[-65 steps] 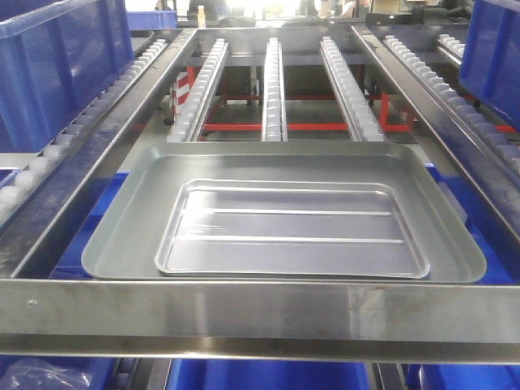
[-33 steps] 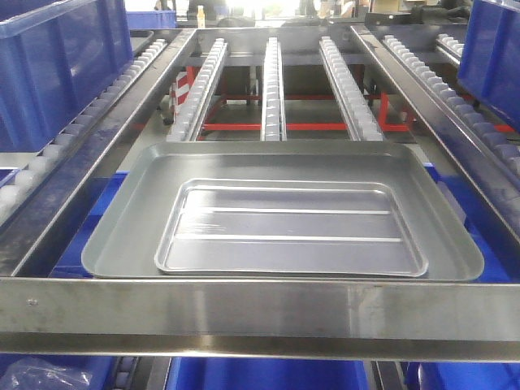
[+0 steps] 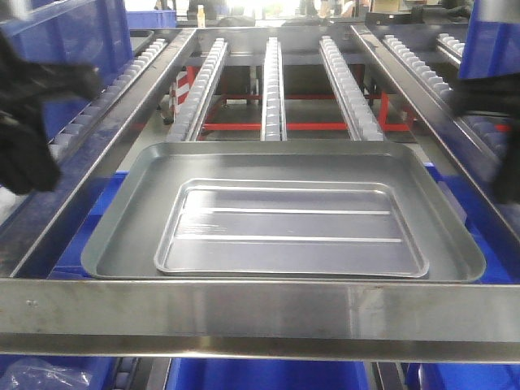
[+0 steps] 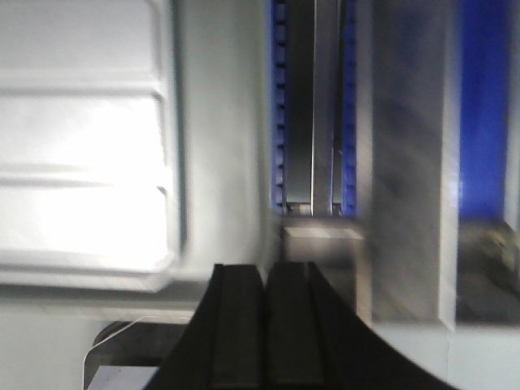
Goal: Grab silver tray and place in blue box
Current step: 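Lower both grippers to the side rims of the silver tray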
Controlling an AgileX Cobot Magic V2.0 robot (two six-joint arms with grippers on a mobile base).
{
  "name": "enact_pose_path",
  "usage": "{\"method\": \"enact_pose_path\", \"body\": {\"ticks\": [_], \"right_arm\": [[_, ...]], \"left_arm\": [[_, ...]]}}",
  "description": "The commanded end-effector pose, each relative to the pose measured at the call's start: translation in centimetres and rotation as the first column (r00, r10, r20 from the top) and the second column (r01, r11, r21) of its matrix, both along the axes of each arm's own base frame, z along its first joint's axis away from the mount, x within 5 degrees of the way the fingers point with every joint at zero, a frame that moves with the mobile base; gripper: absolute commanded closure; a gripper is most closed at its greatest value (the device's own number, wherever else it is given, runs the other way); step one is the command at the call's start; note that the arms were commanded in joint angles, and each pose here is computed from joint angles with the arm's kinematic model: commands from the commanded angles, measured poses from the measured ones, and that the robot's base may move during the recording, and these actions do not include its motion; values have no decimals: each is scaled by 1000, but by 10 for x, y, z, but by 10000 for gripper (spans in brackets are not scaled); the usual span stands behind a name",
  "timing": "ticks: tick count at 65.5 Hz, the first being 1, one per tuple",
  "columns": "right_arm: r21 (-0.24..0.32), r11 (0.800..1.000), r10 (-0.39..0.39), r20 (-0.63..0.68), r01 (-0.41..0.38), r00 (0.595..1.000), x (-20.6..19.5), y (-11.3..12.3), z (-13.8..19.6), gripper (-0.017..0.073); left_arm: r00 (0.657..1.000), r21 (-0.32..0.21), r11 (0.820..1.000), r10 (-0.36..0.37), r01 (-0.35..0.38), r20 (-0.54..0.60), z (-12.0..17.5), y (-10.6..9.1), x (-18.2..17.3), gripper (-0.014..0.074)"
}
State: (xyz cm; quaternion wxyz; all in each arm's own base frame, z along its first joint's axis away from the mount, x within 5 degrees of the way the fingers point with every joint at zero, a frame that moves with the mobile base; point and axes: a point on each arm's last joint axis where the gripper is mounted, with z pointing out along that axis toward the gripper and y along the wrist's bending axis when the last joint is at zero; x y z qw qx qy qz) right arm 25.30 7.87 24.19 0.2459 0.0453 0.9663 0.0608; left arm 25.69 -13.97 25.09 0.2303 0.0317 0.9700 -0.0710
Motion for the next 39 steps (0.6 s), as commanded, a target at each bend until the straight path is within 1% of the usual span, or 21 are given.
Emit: {"method": "enact_pose_path", "body": {"ticks": [1, 4, 9, 12, 20, 26, 39], "right_arm": [[11, 1000, 19, 73, -20, 997, 21, 18, 15, 498], [9, 1000, 23, 51, -24, 998, 29, 25, 12, 501], [14, 1000, 20, 22, -20, 1000, 44, 33, 7, 501], [18, 1000, 22, 17, -22, 1000, 51, 36, 5, 501], [9, 999, 51, 10, -51, 999, 64, 42, 2, 501], [11, 999, 43, -21, -43, 999, 66, 43, 0, 501], [-1, 999, 52, -46, -52, 998, 65, 43, -4, 501]], "left_arm": [[997, -52, 999, 16, -12, 79, 20, -25, 11, 599], [998, -76, 997, 9, -4, 65, 19, -37, 16, 599], [999, -72, 997, -12, 16, 53, 13, -51, 26, 599], [999, -75, 997, -9, 13, 49, 11, -56, 32, 599], [999, -66, 998, -9, 11, 31, 4, -63, 42, 599], [999, -54, 997, -45, 47, 28, -1, -66, 45, 599], [999, -73, 996, -42, 45, 31, -2, -68, 46, 599]]}}
